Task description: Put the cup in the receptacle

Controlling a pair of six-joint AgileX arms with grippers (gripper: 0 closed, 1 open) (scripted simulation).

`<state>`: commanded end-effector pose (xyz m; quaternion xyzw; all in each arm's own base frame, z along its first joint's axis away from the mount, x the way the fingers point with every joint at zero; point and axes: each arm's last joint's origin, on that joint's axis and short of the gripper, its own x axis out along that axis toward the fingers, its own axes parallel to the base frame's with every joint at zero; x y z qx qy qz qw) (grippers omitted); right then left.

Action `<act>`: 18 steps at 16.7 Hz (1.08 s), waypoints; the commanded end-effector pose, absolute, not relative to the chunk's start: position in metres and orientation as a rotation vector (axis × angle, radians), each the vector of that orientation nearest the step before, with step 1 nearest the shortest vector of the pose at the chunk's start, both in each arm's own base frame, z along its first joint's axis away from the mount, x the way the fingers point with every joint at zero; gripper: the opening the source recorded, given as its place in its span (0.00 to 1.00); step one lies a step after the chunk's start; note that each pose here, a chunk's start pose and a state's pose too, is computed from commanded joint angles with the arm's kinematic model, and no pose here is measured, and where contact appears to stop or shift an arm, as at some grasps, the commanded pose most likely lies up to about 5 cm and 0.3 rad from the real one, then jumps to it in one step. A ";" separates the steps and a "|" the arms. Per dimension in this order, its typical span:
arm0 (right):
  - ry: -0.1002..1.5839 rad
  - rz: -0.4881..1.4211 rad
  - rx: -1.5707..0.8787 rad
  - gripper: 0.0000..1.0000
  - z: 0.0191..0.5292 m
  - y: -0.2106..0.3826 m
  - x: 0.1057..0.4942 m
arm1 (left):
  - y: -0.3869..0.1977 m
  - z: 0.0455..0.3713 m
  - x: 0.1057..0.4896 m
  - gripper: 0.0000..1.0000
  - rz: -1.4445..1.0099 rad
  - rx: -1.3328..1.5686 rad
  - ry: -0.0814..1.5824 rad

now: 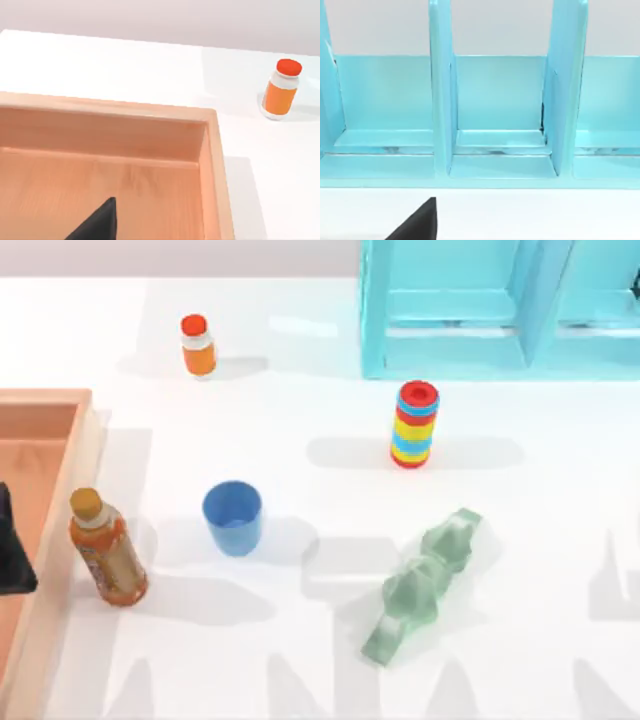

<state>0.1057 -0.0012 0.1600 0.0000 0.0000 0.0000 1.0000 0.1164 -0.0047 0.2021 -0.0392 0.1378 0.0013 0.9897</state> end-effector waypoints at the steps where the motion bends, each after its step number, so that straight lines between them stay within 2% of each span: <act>1: 0.000 0.000 0.000 1.00 0.160 -0.001 0.106 | -0.006 0.213 0.121 1.00 0.002 -0.097 0.329; 6: 0.000 0.000 0.000 1.00 0.160 -0.001 0.106 | -0.020 0.278 0.165 1.00 -0.012 -0.192 0.592; 11: 0.000 0.000 0.000 1.00 0.160 -0.001 0.106 | -0.061 0.321 0.242 1.00 -0.045 -0.241 0.875; 14: 0.000 0.000 0.000 1.00 0.160 -0.001 0.106 | -0.101 0.319 0.290 1.00 -0.057 -0.222 1.070; 18: 0.000 0.000 0.000 1.00 0.160 -0.001 0.106 | -0.161 0.286 0.333 1.00 -0.049 -0.134 1.331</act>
